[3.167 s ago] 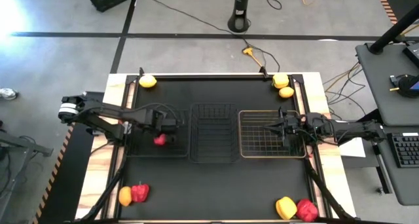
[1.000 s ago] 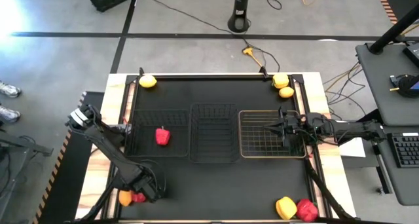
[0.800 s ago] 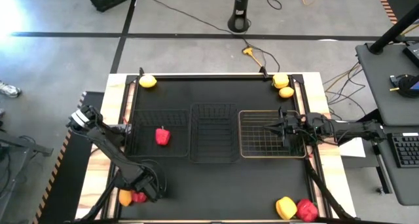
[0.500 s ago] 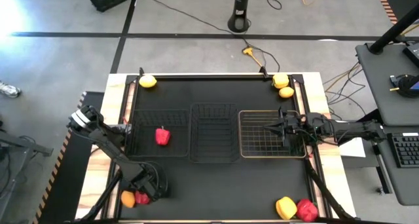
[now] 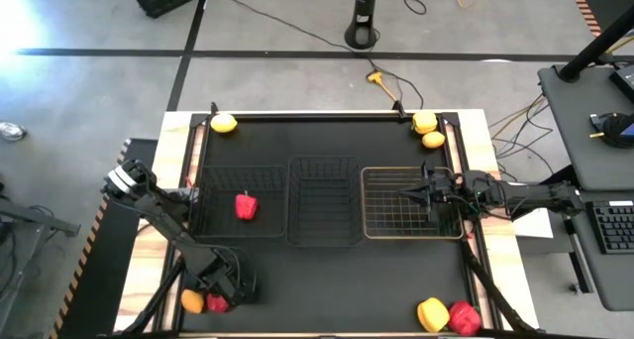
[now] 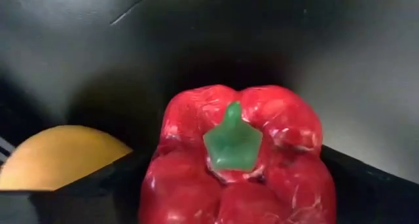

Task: Sort produce into baskets
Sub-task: Put the left red bell pepper into the left black wire basket

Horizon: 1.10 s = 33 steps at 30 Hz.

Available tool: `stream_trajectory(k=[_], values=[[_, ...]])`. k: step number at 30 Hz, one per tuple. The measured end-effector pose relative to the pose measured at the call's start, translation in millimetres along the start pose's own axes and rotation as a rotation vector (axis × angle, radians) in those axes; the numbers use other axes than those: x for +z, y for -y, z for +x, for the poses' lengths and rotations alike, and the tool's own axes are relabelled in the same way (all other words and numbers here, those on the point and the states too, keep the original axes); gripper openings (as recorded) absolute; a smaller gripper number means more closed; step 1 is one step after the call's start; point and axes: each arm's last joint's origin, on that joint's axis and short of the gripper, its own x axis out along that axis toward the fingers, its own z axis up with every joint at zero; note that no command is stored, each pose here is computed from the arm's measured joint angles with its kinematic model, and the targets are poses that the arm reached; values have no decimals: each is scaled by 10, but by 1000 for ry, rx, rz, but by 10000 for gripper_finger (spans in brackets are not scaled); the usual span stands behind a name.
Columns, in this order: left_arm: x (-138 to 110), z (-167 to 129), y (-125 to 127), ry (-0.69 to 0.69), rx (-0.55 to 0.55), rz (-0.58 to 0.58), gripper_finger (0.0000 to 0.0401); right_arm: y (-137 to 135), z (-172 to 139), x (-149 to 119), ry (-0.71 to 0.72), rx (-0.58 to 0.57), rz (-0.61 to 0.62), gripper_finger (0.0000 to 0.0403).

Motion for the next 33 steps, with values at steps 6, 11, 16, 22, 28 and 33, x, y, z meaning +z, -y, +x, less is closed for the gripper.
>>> stream_trajectory(k=[6, 11, 16, 22, 28, 33], values=[[18, -128, 65, 64, -78, 4, 282, 0, 0, 2, 1, 0, 0, 11], [95, -579, 259, 197, -231, 47, 282, 0, 0, 1, 1, 0, 0, 11], [40, -1252, 475, 391, -373, 124, 282, 0, 0, 0, 0, 0, 0, 11], [137, -1942, 478, 667, -258, 118, 282, 0, 0, 0, 0, 0, 0, 11], [630, -2206, 416, 704, -21, 110, 282, 0, 0, 1, 0, 0, 0, 11], [1149, -2171, 455, 671, 23, 132, 282, 0, 0, -1, -1, 0, 0, 11]])
